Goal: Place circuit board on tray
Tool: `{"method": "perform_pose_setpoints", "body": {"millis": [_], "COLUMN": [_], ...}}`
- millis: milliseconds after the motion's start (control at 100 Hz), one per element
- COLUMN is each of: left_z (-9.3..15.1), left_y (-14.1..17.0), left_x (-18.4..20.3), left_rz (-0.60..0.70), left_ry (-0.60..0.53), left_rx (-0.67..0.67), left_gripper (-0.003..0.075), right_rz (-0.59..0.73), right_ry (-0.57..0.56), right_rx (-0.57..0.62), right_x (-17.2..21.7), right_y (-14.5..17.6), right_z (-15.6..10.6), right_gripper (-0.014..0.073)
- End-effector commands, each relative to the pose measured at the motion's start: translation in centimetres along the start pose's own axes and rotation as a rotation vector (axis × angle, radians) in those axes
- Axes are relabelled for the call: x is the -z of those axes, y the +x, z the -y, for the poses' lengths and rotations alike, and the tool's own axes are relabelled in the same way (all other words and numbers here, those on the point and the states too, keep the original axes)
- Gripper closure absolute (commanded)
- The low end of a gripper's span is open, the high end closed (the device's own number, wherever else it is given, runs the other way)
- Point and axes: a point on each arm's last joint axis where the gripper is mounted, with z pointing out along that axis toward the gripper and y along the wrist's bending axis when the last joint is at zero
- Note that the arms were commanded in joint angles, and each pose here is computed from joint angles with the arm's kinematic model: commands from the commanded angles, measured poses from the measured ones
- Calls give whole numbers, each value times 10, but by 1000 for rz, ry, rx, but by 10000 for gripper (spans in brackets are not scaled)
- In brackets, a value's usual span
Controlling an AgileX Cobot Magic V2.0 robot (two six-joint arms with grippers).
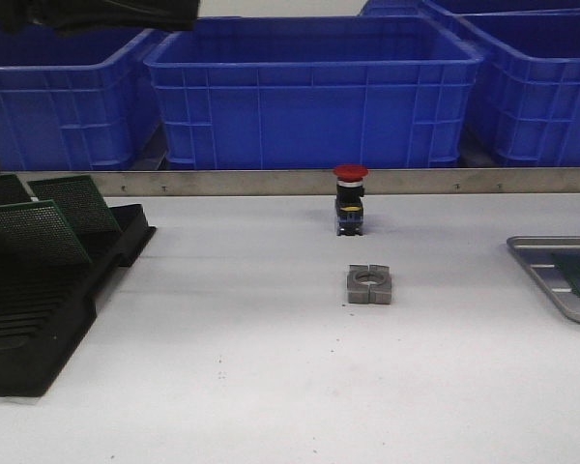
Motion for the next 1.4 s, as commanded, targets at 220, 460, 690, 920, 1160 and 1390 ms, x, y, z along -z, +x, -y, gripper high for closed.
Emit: {"method": "perform_pose_setpoints", "body": {"millis": [220,460,690,920,1160,1390], "left_z": [-6,-6,20,58,98,120], "left_y": [-38,-43,-28,-2,30,55], "left_x": [55,98,119,131,140,149], "left_rz": [79,99,129,180,248,329], "left_ry": [-388,-891,-994,-950,-868,-869], "left_rx": [-119,-95,-101,-124,-188,-224], "left_gripper": [738,738,737,737,737,737], "right_rz": [159,270,404,553,693,776], "right_ry": [-4,41,107,127,121,119], "right_rx": [89,121,127,146,174,191], "right_x": [28,51,83,119,147,159], "right_y": [-12,9,31,60,89,108], "right_z": [-29,-43,-46,-54,-62,-66], "right_gripper": [658,658,658,662,662,662]}}
